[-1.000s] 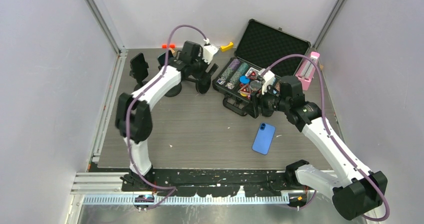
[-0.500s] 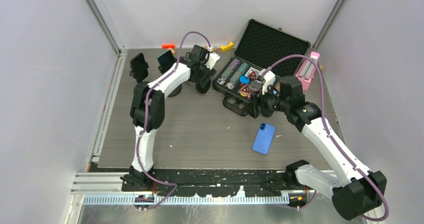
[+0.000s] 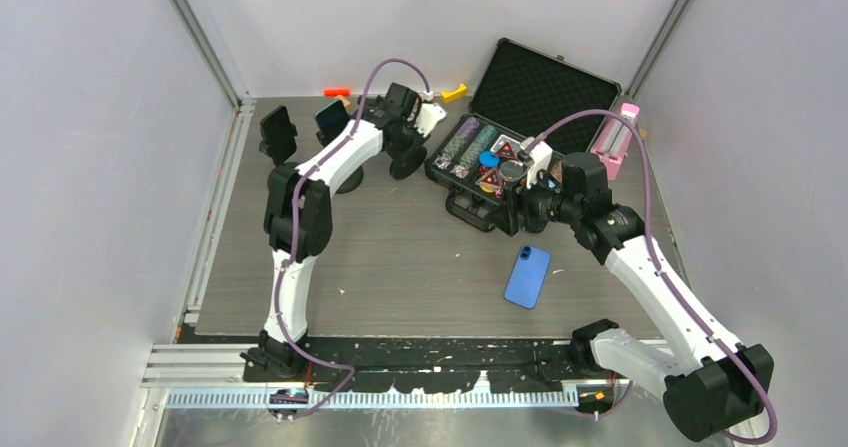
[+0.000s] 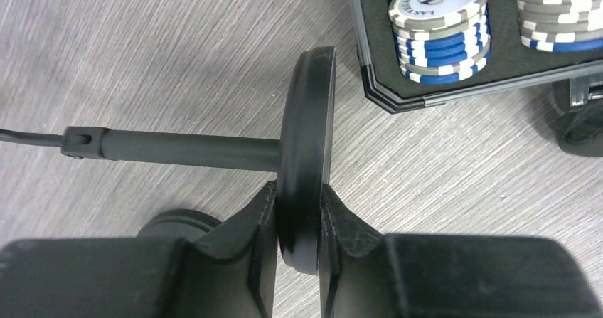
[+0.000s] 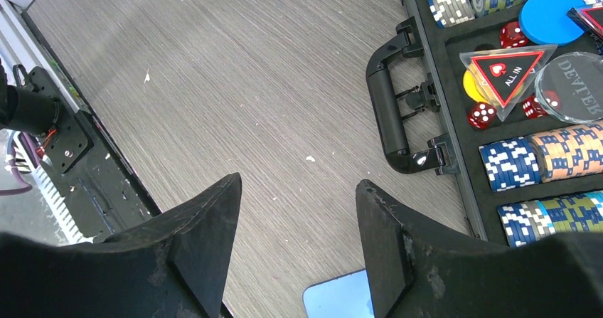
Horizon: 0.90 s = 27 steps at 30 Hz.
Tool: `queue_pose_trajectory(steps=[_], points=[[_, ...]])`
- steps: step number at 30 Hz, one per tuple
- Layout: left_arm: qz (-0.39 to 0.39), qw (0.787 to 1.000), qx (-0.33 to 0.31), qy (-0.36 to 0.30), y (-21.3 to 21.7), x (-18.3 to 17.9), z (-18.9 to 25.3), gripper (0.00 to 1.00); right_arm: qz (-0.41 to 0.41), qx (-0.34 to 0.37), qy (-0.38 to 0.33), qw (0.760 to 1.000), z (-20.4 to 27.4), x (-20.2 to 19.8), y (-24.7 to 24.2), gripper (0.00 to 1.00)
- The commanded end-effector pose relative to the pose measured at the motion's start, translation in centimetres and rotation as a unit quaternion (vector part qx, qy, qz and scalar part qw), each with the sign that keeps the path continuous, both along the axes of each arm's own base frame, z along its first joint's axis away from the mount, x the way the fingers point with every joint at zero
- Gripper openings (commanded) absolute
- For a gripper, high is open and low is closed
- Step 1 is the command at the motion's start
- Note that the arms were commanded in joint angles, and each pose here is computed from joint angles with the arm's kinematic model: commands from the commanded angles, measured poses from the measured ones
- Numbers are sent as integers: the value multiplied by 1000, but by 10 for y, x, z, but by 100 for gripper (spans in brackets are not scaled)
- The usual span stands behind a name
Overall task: Place the phone on the phone stand
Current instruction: Pick up the phone stand at the center of the board.
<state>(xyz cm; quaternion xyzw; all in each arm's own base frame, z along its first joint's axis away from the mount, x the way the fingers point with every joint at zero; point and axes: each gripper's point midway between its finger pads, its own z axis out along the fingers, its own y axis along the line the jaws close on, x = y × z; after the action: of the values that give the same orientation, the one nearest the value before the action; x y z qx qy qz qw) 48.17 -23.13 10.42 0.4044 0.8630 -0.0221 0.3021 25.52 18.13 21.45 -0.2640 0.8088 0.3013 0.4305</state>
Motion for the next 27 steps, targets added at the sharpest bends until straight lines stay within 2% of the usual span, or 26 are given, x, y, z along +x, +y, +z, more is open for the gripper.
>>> queue_pose_trajectory(steps=[1, 7, 17, 22, 25, 27], points=[[-49, 998, 15, -33, -2, 8, 19, 17, 1, 19, -24, 1000, 14, 2, 1, 66], [-74, 995, 10, -71, -6, 11, 50, 0, -2, 21, -24, 999, 14, 3, 1, 66], [-135, 961, 25, -239, -10, 5, 162, 0, -20, 23, -28, 999, 17, 10, -4, 66], [-177, 945, -7, -275, -24, -43, 197, 0, -47, 29, -34, 998, 24, 19, -10, 66], [-206, 934, -1, -294, -30, -80, 177, 0, -80, 21, -49, 995, 34, 29, -19, 66], [-226, 919, 4, -324, -34, -106, 175, 0, -94, 14, -55, 994, 41, 34, -23, 66]])
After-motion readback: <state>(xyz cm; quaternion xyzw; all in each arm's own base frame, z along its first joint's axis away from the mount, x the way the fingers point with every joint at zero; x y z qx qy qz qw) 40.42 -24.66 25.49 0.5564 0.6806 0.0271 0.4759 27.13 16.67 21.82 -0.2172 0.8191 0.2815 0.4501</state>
